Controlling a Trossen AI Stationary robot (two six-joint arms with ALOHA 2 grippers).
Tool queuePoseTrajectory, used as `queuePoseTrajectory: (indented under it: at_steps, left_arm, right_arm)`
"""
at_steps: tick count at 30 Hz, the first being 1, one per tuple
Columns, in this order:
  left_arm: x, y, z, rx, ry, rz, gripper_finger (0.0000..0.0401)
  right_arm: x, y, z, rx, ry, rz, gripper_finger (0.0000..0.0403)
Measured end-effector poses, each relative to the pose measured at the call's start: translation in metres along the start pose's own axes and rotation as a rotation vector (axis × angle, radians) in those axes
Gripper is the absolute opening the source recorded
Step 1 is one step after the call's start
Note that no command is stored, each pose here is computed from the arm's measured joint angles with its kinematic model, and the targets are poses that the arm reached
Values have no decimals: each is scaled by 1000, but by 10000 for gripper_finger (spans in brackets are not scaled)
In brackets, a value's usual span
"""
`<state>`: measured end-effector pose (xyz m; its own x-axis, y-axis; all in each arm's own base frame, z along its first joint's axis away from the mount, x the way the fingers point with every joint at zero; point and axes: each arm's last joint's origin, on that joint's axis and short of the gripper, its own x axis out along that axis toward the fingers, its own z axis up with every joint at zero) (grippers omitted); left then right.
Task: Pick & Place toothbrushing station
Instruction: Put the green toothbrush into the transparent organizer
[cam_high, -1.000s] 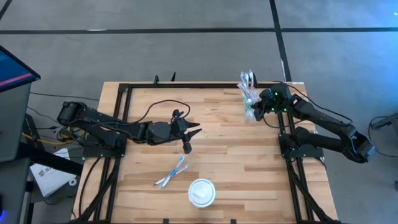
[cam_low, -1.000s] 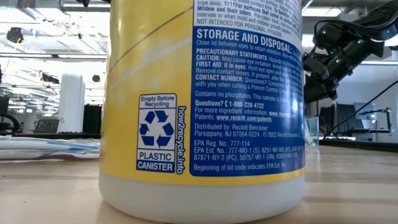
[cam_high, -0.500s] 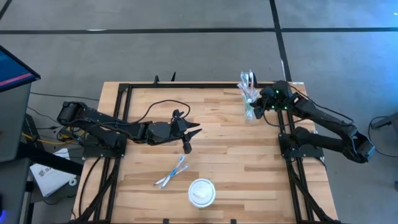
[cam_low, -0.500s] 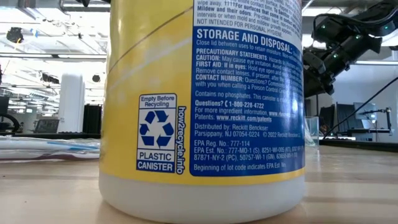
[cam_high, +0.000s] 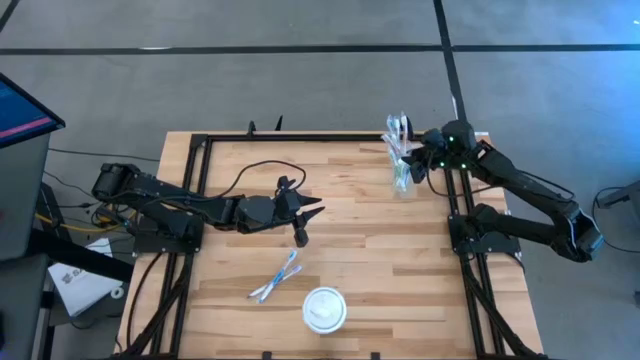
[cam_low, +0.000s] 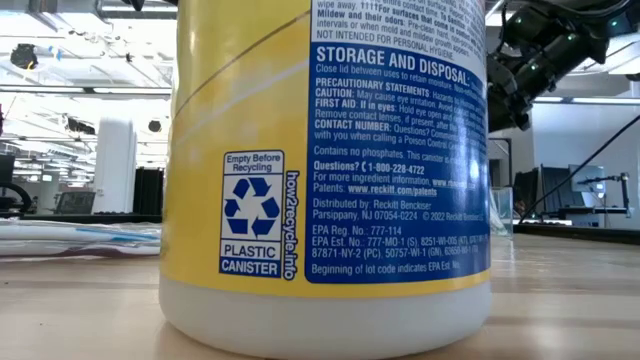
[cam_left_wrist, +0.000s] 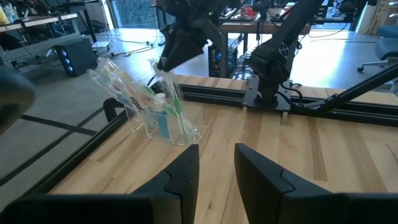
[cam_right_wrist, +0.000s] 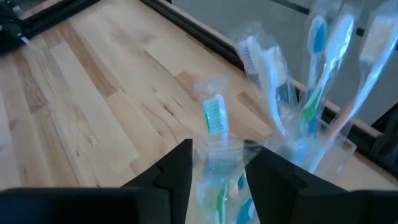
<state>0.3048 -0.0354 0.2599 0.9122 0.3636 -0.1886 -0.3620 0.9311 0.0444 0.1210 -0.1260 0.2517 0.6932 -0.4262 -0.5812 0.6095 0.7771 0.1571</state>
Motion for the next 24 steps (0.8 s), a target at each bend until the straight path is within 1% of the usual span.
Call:
queuePoseTrajectory:
  at_steps: [9,12,16,24]
  left_arm:
    - [0,0,0,1,1,-1,97]
    - [-1,-2,0,2,1,-7,97]
    - [-3,-5,0,4,1,-18,97]
    - [-3,-5,-1,5,2,-20,97]
  right_arm:
    - [-18,5,27,-18,-58,1,133]
    - [-20,5,24,-7,-8,0,133]
    - [-16,5,14,-2,106,1,135]
    - [-10,9,15,-44,117,21,138]
